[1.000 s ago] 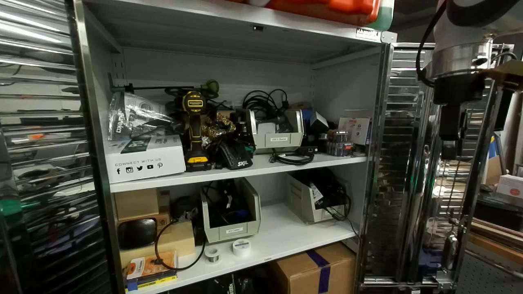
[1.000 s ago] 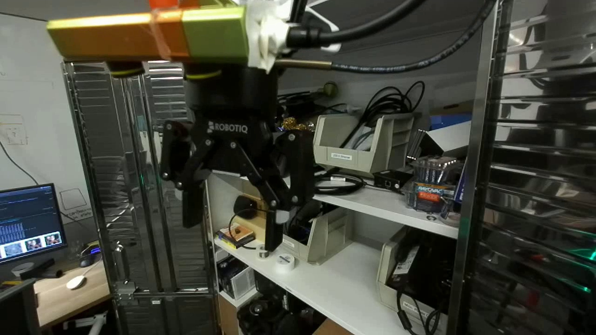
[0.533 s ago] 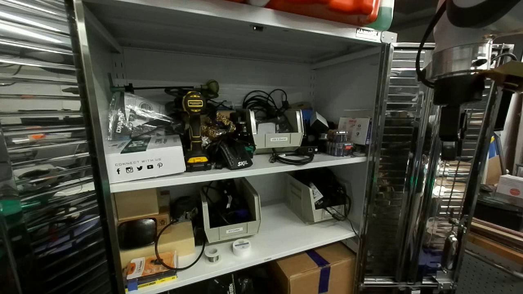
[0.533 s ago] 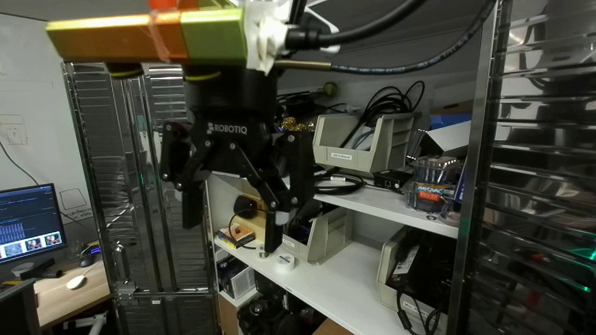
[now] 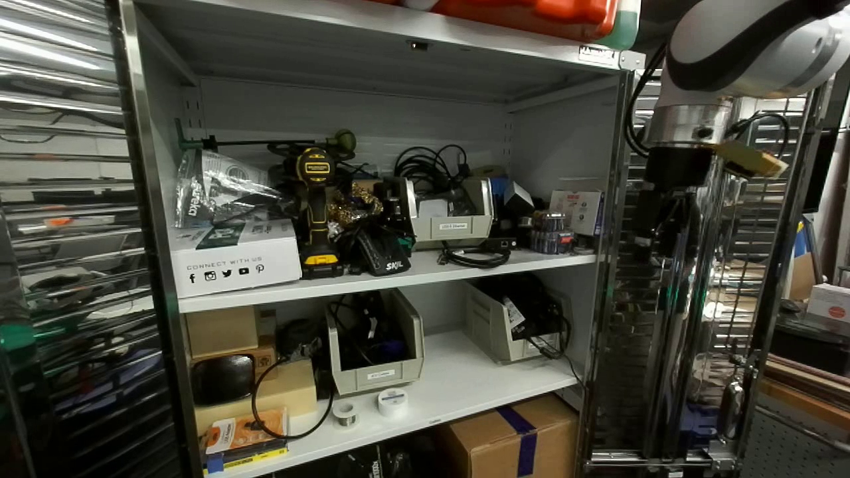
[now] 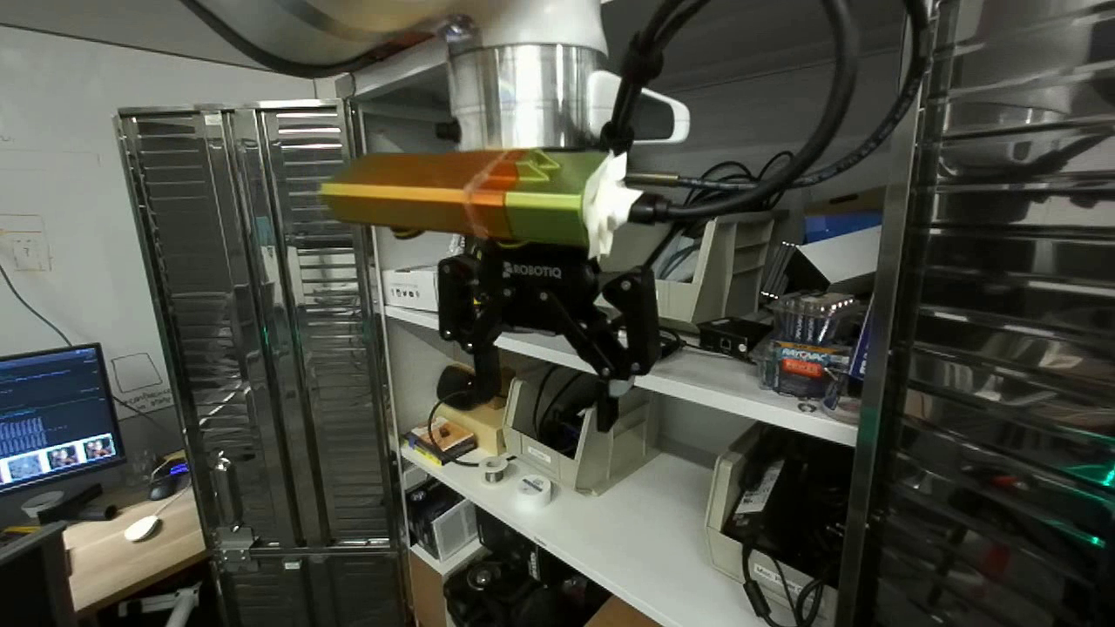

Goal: Put the black cable inside the tool box on the first shelf

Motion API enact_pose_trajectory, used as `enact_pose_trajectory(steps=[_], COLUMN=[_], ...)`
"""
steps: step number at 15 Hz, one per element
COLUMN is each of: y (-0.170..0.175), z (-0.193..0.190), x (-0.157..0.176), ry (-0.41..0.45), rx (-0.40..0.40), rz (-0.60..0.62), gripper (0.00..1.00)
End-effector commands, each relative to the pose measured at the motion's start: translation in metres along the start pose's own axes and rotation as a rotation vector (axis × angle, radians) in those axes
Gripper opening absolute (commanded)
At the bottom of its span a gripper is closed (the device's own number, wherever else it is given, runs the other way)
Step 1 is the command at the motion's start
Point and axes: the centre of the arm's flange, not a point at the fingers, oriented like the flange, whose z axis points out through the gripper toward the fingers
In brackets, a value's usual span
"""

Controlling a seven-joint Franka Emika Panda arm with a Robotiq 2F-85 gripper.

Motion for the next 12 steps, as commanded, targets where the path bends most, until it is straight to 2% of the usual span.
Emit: enact_pose_trajectory(steps=[1,8,12], y=[-0.001,-0.017,-0.016], z=[-0.002,0.011,0.015], x=[0.060,0.149,0.185], ry=[0.088,0.155,0.203], rx=[-0.024,-0.049,-0.060], rz=[0.077,0.185,0.235], gripper=[1.00,1.00,1.00])
